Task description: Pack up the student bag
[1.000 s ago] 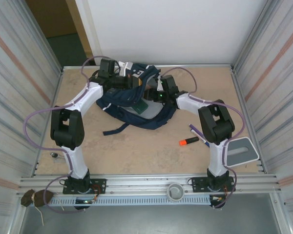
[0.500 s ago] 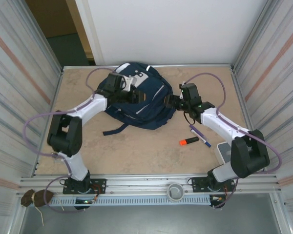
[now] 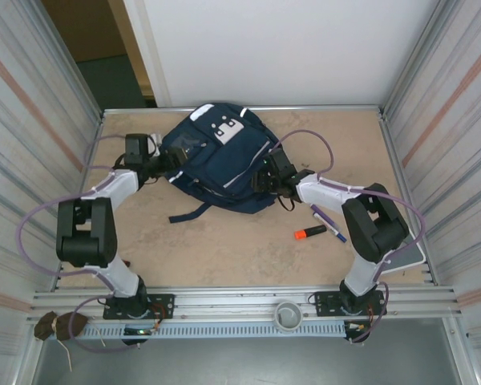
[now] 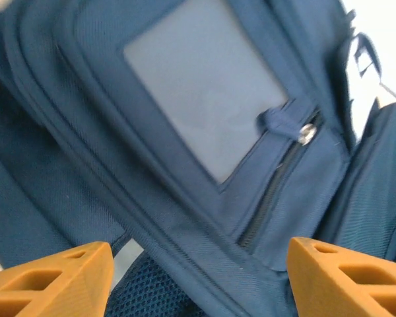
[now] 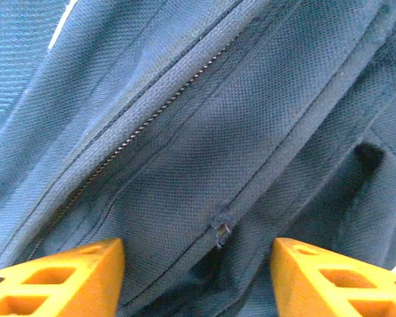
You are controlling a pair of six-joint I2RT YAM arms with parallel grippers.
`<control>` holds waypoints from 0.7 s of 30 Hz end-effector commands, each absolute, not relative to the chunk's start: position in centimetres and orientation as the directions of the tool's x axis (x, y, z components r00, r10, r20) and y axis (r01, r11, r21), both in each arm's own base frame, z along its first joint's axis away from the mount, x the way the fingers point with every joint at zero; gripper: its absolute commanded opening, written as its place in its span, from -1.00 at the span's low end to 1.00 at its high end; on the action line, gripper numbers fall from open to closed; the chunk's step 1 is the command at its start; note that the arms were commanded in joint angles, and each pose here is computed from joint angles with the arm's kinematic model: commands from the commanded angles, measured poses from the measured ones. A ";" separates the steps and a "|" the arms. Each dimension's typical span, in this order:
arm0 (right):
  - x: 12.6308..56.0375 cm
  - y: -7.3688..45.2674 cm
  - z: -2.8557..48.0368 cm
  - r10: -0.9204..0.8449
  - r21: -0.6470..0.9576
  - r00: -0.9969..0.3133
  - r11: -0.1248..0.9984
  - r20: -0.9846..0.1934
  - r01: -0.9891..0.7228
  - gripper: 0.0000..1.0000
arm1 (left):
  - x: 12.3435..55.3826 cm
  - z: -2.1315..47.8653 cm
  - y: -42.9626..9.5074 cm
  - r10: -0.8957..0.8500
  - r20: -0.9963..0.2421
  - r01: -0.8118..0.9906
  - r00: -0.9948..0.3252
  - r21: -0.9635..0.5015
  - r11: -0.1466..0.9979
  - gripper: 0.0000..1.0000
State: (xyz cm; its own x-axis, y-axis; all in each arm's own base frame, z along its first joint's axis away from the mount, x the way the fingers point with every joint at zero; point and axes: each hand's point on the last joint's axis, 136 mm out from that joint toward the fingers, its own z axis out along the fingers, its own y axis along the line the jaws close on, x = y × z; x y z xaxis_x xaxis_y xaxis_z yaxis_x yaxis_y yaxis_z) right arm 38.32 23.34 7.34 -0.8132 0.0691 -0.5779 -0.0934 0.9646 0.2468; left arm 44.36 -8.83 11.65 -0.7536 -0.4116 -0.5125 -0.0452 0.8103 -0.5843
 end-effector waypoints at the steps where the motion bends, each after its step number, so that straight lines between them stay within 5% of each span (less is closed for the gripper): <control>1: 38.7 21.0 6.0 0.013 0.095 -0.812 0.994 -0.584 -0.052 0.05 | 45.5 12.0 -10.3 -0.432 -0.482 -0.022 -0.762 -0.648 0.761 0.40; 10: 40.1 16.9 6.3 -0.183 -0.197 -0.789 0.977 -0.587 -0.080 -0.09 | 46.3 8.7 -11.2 -0.424 -0.416 -0.041 -0.805 -0.673 0.738 0.18; 21: 42.4 17.0 12.4 -0.252 -0.243 -0.722 0.963 -0.645 -0.120 -0.02 | 44.2 6.6 -14.0 -0.387 -0.382 -0.019 -0.839 -0.690 0.724 -0.65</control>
State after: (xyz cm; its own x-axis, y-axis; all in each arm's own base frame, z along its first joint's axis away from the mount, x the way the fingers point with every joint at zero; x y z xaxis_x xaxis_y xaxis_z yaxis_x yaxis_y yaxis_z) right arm 42.67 17.50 9.50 -0.7432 -0.2036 -0.6374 -0.1046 0.9762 -0.1898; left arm 45.32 -13.39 7.63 -0.8254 -0.3984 -0.4000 -0.0198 0.7285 -0.6847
